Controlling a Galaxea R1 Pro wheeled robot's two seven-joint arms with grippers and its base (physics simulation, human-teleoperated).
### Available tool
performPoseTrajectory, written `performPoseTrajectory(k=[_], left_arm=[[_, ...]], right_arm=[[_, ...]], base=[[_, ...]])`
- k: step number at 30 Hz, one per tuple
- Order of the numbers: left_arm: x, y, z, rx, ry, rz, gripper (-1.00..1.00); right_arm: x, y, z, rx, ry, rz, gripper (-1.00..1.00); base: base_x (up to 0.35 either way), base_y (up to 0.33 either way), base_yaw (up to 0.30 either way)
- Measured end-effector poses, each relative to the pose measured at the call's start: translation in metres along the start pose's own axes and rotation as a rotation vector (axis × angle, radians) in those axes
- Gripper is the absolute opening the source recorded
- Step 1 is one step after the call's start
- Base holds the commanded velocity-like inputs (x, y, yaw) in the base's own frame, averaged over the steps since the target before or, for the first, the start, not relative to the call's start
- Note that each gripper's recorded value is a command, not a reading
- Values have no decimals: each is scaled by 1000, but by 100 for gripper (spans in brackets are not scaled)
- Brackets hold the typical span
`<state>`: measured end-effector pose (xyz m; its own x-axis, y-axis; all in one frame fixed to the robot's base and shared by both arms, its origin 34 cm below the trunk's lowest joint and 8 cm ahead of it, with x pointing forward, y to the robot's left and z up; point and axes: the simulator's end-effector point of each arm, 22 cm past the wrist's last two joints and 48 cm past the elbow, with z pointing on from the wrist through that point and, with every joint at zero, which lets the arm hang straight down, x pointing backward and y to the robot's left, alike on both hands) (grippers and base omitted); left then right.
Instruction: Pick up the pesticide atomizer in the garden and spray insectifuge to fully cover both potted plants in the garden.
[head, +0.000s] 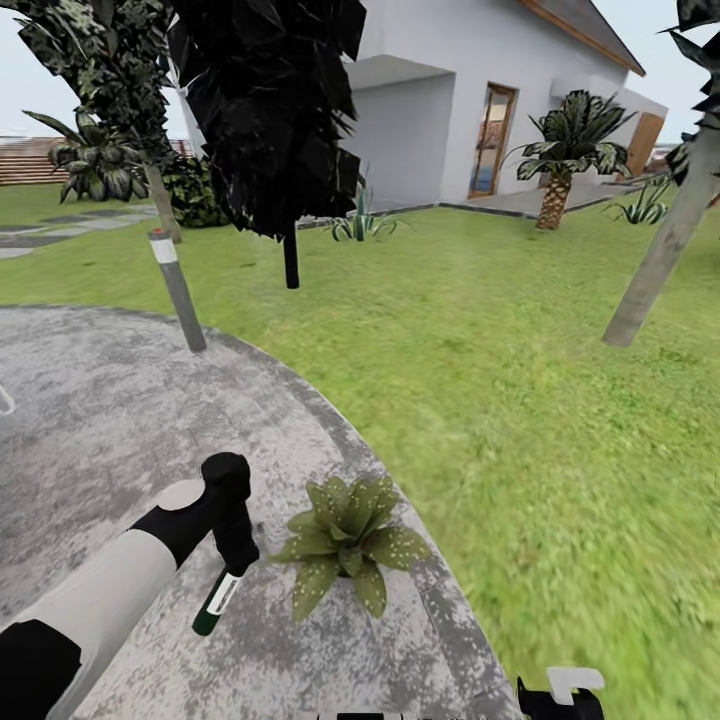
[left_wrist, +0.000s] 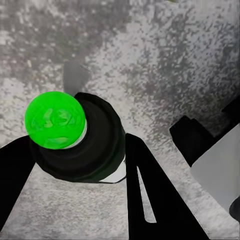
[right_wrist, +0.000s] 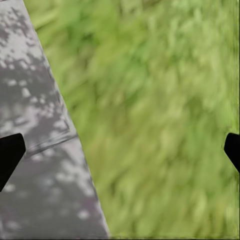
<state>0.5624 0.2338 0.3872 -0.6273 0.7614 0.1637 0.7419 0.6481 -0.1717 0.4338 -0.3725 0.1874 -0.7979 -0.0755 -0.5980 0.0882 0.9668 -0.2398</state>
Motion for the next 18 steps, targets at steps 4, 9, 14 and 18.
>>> performPoseTrajectory(k=[4, 9, 14, 18], left_arm=[[57, 38, 8, -28, 62, -79, -100], [71, 31, 22, -4, 83, -85, -100], [64, 26, 21, 0, 70, -77, -100], [58, 21, 22, 6, 65, -68, -100]], right_arm=[[0, 0, 0, -1, 0, -2, 100], [0, 1, 0, -2, 1, -4, 100], [0, 0, 0, -2, 0, -6, 100], [0, -1, 0, -1, 0, -6, 100]], base=[[0, 0, -52], [65, 58, -1], [221, 194, 0], [116, 72, 0]])
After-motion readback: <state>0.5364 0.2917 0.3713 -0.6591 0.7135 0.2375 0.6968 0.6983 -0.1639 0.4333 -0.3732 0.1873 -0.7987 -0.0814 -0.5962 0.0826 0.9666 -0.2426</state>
